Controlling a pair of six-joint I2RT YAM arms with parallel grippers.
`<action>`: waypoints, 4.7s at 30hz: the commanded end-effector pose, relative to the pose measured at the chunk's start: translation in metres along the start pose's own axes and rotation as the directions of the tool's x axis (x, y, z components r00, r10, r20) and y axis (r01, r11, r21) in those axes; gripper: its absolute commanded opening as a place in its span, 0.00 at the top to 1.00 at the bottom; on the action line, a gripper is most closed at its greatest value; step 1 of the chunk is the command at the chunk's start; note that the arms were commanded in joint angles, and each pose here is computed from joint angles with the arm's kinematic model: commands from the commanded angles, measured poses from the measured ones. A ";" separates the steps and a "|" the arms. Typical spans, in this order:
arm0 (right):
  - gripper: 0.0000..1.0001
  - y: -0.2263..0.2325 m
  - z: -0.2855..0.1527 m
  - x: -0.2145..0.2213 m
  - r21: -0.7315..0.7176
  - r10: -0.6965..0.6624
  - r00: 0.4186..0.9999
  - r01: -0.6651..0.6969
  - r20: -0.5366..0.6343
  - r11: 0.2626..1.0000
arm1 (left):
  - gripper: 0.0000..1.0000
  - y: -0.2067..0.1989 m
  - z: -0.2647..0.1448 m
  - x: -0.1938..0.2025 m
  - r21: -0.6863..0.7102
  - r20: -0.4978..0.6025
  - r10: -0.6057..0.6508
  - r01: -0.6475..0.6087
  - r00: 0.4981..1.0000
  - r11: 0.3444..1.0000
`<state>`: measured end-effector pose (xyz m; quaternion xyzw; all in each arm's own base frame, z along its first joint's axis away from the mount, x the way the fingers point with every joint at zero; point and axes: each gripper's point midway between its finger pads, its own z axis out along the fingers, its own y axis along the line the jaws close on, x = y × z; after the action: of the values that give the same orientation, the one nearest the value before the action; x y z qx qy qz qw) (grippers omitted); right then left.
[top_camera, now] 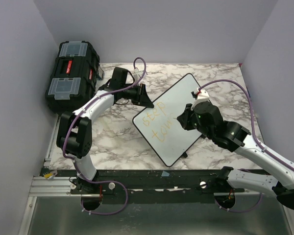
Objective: Write a sentence on the whiteboard
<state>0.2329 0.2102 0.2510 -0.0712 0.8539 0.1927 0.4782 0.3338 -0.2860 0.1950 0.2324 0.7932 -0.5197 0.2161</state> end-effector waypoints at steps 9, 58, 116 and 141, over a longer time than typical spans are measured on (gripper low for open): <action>0.99 -0.008 -0.003 0.001 0.028 0.010 1.000 -0.011 0.019 1.000 | 0.81 -0.009 0.005 0.003 0.063 -0.033 -0.010 0.012 0.999 0.998; 0.99 -0.039 -0.018 0.015 0.082 0.081 0.990 -0.091 0.115 0.993 | 1.00 -0.034 -0.005 -0.016 -0.112 0.029 0.169 -0.165 0.985 0.980; 0.99 -0.060 -0.021 -0.008 0.186 -0.019 0.970 -0.026 0.241 0.982 | 1.00 -0.040 -0.006 -0.014 -0.205 0.024 0.207 -0.198 0.978 0.959; 0.99 -0.023 0.000 0.009 0.024 -0.026 0.981 0.022 0.192 0.999 | 1.00 -0.037 -0.007 -0.014 -0.229 0.018 0.205 -0.196 0.979 0.953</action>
<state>0.2354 0.1773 0.2433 -0.0475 0.8052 0.1641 0.5679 0.3108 -0.2983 0.2182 0.2422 0.8300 -0.4372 0.2477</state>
